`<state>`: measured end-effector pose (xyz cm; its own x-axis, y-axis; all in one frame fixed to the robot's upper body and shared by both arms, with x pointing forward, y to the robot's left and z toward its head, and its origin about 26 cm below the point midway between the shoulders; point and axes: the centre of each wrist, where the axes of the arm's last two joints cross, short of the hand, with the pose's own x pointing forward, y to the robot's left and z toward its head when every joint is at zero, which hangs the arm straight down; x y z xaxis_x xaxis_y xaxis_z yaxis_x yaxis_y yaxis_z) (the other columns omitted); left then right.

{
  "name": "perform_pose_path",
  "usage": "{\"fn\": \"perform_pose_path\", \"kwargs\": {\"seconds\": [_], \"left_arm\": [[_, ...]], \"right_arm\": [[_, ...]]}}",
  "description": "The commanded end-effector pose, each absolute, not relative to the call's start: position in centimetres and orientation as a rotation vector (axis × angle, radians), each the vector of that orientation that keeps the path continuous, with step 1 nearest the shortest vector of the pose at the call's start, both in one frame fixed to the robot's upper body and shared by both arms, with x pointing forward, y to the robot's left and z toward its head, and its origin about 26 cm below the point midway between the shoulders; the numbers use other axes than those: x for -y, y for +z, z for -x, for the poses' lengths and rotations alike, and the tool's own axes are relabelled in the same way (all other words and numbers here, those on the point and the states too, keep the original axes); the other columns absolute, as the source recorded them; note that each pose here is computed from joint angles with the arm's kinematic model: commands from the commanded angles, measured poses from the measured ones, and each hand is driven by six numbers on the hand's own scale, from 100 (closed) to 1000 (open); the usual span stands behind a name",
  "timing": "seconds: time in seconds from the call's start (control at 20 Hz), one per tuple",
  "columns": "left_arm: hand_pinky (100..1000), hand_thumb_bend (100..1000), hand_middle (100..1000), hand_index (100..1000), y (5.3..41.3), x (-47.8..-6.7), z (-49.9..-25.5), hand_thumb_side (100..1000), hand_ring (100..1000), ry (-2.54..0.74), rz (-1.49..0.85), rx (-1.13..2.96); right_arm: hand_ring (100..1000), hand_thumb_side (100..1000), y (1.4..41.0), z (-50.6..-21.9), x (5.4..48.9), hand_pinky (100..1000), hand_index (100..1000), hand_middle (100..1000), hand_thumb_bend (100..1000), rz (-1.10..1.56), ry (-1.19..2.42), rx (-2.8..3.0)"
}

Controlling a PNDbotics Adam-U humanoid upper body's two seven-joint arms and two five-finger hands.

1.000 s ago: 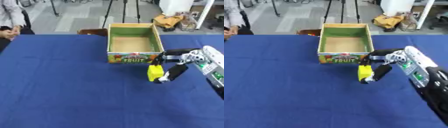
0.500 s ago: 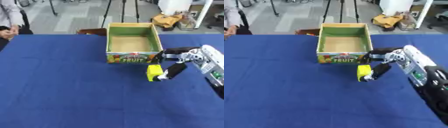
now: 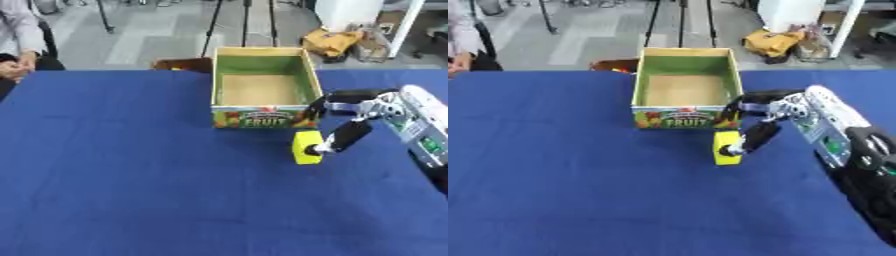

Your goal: Pick up objects on the table and place them in the box.

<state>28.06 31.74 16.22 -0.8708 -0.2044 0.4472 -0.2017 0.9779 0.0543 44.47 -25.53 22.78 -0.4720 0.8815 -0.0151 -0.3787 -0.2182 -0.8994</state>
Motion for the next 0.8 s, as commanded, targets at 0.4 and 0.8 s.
{"fn": "perform_pose_path", "kwargs": {"seconds": [0.4, 0.8], "left_arm": [[605, 100, 874, 980, 17.15, -31.55, -28.03, 1000, 735, -0.031, -0.274, 2.691], [605, 100, 874, 980, 17.14, -31.54, -28.03, 1000, 735, -0.032, -0.272, 2.691]], "right_arm": [[851, 551, 23.95, -44.68, 25.63, 833, 902, 803, 428, 0.706, 1.843, 1.123], [850, 493, 23.62, -44.84, 25.65, 832, 897, 794, 368, 0.690, 1.862, 1.095]]}}
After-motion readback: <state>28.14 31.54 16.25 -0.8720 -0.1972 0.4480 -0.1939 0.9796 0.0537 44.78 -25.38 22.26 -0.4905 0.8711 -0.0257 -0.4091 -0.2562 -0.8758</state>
